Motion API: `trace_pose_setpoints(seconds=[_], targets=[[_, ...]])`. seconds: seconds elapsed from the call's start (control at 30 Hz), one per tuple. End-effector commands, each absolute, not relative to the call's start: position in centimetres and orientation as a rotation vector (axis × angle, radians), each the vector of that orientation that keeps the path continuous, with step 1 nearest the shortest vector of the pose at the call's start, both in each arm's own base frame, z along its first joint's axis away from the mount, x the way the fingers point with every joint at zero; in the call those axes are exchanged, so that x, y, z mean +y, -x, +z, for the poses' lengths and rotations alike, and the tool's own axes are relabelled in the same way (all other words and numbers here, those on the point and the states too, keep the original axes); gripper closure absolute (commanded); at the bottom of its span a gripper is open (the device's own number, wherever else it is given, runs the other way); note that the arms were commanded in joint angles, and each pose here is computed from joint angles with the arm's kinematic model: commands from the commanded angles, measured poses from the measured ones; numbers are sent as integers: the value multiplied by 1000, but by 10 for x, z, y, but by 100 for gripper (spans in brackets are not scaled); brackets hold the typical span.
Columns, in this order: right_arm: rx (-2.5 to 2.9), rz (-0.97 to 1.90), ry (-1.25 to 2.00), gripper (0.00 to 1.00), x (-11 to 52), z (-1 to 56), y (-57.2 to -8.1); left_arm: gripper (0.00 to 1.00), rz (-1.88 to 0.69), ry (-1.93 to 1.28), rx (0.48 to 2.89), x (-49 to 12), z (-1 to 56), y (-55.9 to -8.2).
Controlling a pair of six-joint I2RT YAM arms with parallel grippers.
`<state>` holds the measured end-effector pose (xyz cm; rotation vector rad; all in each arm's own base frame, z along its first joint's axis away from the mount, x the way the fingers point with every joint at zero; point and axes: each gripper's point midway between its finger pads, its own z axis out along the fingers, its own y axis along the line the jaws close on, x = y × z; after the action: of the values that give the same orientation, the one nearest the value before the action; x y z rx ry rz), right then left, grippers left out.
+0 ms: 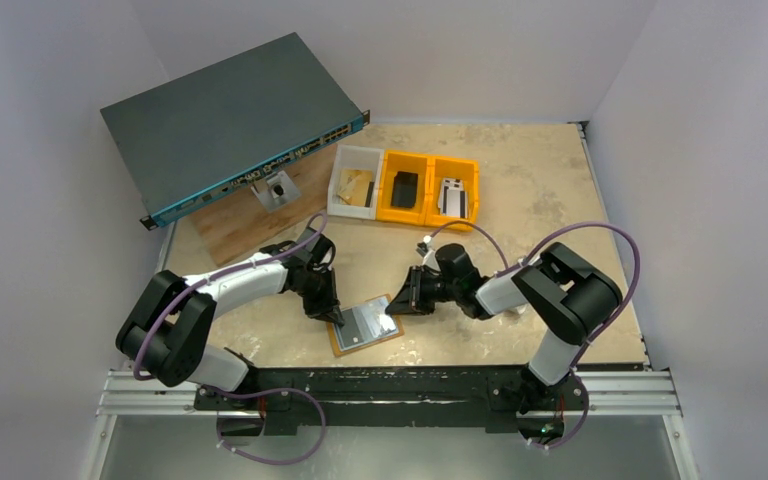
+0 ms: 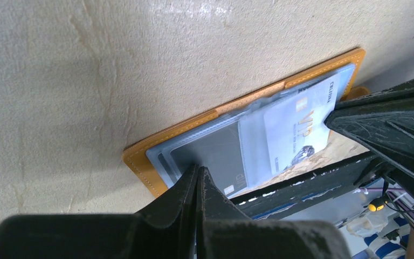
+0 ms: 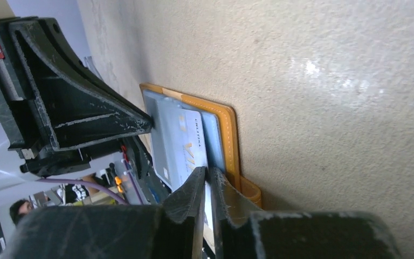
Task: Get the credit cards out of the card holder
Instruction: Remove the credit card from the card holder.
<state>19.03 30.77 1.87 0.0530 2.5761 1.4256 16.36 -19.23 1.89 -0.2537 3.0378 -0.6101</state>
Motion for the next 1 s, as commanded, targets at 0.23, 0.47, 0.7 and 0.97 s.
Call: trace_pose_setpoints(seconds=[0.23,0.47,0.7,0.97], targets=[[2574,1484,137,70,321,20,-183,100,-368,253,3080,-163,-6,-156],[2617,1451,125,71,325,8,-181,100,-400,233,3061,-166,1,-158],[2624,1434,109,72,324,7,-182,89,-570,126,2913,-182,53,-175],[2633,1423,120,74,329,5,-180,81,-736,-15,2812,-213,96,-179]])
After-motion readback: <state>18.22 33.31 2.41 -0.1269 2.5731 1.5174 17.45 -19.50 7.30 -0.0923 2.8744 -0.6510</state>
